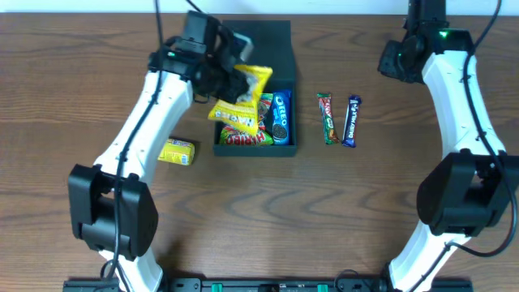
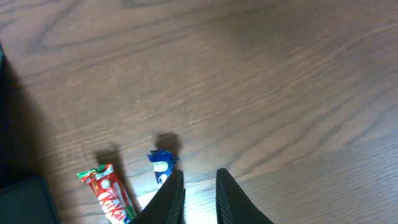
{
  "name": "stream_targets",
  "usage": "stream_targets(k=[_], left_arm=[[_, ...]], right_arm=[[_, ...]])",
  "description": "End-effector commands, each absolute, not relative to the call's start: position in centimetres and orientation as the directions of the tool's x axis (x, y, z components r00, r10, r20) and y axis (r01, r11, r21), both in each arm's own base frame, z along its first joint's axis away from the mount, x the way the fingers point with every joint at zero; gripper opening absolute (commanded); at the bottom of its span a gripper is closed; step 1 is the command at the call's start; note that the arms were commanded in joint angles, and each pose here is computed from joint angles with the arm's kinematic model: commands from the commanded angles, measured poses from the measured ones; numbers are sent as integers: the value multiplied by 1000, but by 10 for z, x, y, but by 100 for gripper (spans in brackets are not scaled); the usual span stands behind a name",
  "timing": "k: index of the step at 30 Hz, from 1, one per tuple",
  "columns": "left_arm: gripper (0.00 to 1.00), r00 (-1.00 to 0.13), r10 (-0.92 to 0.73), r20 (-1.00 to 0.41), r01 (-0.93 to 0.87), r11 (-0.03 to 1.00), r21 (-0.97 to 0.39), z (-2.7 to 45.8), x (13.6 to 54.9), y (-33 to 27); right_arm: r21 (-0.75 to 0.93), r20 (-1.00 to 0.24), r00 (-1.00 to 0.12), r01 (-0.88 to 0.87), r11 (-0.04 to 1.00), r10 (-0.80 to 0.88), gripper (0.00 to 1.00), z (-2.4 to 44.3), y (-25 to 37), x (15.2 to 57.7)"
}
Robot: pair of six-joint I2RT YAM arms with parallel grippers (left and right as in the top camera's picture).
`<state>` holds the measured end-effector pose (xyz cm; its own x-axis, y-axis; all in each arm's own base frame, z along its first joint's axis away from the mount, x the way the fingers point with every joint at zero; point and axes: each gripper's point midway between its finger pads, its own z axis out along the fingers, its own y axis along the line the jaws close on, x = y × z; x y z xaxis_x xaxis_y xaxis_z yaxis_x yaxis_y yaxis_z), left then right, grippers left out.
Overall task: Pack container
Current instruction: 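Place the Hacks bag into the box on top of the Haribo bag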
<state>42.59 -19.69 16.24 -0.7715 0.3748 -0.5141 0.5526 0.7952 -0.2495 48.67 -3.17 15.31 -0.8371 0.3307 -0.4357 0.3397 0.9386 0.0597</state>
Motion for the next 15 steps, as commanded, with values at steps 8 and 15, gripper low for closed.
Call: stream_targets(k=[8, 15], left_arm=[[6, -955, 143, -259, 235, 899, -370, 93, 419, -198], [6, -964, 132, -230, 205, 922, -329, 77, 422, -190]], right_arm=[[47, -428, -841, 346, 937, 332, 18, 152, -34, 484], [44, -420, -845, 346, 937, 332, 18, 151, -34, 481]])
